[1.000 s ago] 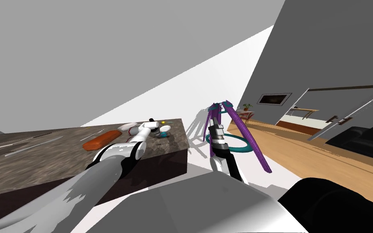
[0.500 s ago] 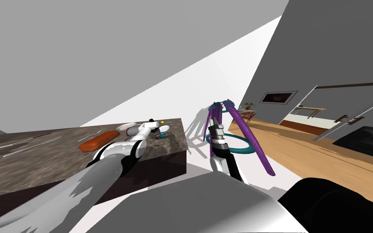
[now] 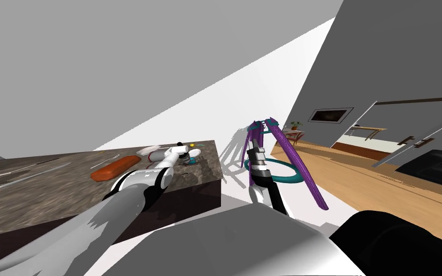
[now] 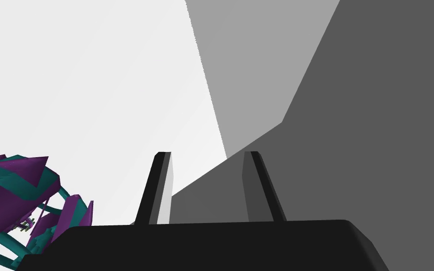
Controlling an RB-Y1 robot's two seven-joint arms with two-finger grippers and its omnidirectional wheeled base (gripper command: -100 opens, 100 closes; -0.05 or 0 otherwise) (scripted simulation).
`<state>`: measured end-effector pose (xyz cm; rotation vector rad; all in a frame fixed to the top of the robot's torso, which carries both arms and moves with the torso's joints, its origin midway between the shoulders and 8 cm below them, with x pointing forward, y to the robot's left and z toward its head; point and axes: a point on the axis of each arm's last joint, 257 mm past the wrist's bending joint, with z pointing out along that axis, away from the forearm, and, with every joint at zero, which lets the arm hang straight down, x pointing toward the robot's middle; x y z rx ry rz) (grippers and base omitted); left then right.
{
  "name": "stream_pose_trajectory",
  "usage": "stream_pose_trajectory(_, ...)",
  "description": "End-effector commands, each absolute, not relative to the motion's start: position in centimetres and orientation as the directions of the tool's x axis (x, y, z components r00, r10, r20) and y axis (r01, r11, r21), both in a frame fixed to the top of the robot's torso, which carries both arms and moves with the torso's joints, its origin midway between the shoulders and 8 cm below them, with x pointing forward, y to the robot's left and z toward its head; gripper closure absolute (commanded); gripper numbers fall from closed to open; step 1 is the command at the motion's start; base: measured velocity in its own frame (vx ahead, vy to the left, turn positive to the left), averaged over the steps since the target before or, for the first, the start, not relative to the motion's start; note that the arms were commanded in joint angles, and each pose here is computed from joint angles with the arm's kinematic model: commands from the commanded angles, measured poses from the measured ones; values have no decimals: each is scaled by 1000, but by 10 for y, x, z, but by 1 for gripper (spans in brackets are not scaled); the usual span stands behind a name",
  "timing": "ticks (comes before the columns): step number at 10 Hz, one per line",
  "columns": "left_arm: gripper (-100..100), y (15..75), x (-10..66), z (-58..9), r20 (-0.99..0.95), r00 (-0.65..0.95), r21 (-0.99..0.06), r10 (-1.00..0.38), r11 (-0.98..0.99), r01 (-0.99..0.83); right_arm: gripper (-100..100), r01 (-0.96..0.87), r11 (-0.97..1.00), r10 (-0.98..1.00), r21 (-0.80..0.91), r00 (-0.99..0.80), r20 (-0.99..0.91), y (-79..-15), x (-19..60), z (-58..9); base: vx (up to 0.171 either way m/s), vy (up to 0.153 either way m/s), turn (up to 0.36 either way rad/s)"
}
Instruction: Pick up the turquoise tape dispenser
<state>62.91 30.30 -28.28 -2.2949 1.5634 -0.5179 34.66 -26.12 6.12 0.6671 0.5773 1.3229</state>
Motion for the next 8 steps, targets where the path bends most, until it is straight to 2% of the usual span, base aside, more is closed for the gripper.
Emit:
stream_pose_trajectory(1, 100, 303, 629, -283, 118, 337, -451, -934, -353, -820, 0, -677, 115, 987, 727, 160, -7, -261, 347, 61, 0, 0, 0)
stream_pose_trajectory(4, 100, 303, 629, -282, 118, 337, -452, -934, -352, -820, 0, -677, 115, 987, 727, 160, -7, -261, 347, 61, 0, 0, 0)
stream_pose_trajectory(5, 0, 303, 629, -282, 118, 337, -452, -934, -352, -820, 0, -677, 115, 987, 727, 160, -7, -261, 347, 61, 0, 0, 0)
stream_pose_trajectory(6, 100, 303, 632, -270, 117, 338, -449, -934, -353, -821, 0, -677, 115, 987, 727, 160, -7, -261, 347, 61, -36, 2, 4)
stream_pose_trajectory(7, 100, 303, 631, -276, 118, 337, -451, -934, -353, -820, 0, -677, 115, 987, 727, 160, -7, -261, 347, 61, -20, 2, -1)
stream_pose_trajectory(8, 0, 303, 632, -274, 118, 337, -451, -934, -353, -820, 0, -677, 115, 987, 727, 160, -7, -261, 347, 61, 0, 0, 0)
